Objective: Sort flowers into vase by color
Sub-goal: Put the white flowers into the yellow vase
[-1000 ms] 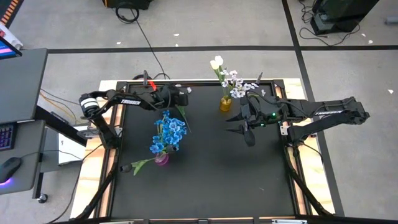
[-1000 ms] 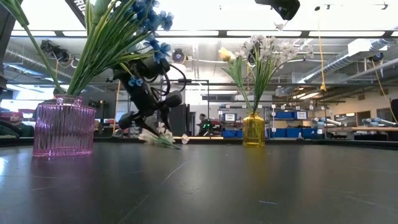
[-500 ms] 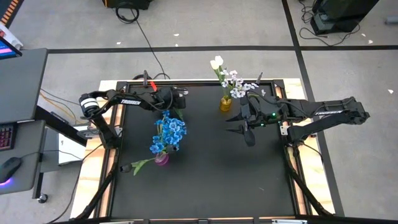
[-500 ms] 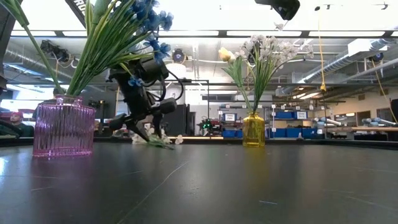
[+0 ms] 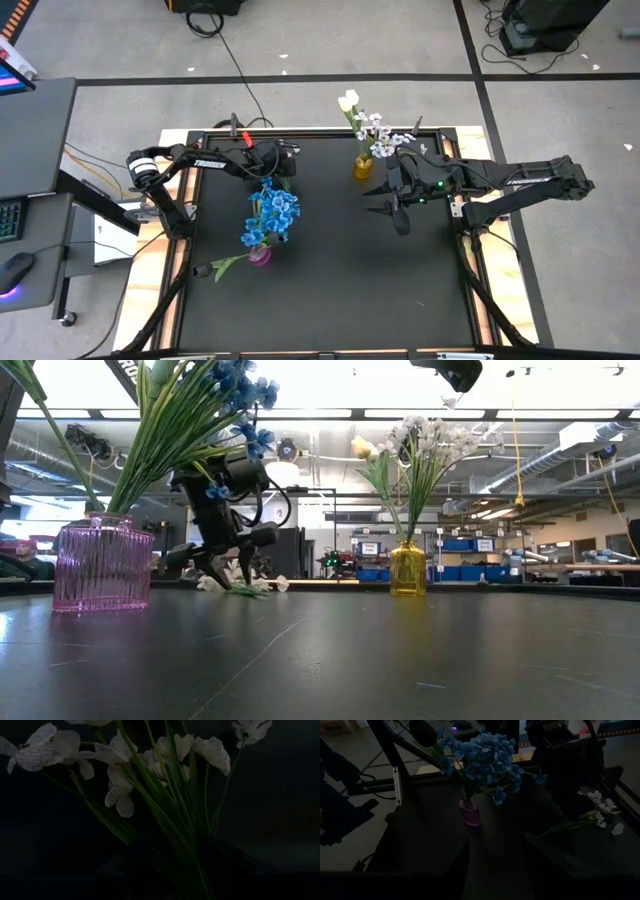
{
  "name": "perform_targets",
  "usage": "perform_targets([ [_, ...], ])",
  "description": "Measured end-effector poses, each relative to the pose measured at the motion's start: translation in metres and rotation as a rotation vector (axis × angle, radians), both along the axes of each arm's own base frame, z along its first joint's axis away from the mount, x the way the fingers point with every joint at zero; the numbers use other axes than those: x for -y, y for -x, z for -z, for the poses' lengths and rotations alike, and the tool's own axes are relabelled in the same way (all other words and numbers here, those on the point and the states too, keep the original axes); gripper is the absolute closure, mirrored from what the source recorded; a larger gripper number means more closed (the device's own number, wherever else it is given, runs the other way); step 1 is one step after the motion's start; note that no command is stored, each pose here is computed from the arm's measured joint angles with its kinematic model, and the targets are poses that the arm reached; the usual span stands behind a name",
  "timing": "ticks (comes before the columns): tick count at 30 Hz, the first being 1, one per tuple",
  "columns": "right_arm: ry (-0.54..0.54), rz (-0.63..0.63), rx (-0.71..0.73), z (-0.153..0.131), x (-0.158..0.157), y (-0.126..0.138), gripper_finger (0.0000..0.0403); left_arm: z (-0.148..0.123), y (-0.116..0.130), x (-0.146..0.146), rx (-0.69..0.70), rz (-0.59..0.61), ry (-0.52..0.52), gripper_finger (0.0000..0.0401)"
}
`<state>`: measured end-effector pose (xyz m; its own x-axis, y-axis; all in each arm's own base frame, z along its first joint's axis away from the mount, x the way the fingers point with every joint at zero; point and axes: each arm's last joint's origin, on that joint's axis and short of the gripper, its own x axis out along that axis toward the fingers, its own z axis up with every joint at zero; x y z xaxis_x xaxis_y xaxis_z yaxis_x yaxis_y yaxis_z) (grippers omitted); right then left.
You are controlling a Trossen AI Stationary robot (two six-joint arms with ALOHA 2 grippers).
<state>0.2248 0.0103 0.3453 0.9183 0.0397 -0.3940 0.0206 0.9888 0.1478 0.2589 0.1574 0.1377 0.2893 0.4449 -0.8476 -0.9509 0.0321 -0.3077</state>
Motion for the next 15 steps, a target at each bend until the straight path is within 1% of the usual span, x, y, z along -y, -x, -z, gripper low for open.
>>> perform_targets([
  [5,0.000,0.000,0.000,0.0000,0.0001,0.0000,0.0213,0.0001,0.0001,0.0001,0.003,-0.009,0.004,0.0225],
  [8,0.000,0.000,0.000,0.0000,0.0001,0.0000,0.0213,0.0001,0.0001,0.0001,0.006,-0.015,0.006,0.0232],
  [11,0.000,0.000,0.000,0.0000,0.0000,0.0000,0.0213,0.0002,0.0004,0.0002,0.005,-0.018,0.009,0.0253],
  [15,0.000,0.000,0.000,0.0000,0.0001,0.0000,0.0213,0.0005,0.0005,0.0003,0.004,-0.017,0.010,0.0296],
])
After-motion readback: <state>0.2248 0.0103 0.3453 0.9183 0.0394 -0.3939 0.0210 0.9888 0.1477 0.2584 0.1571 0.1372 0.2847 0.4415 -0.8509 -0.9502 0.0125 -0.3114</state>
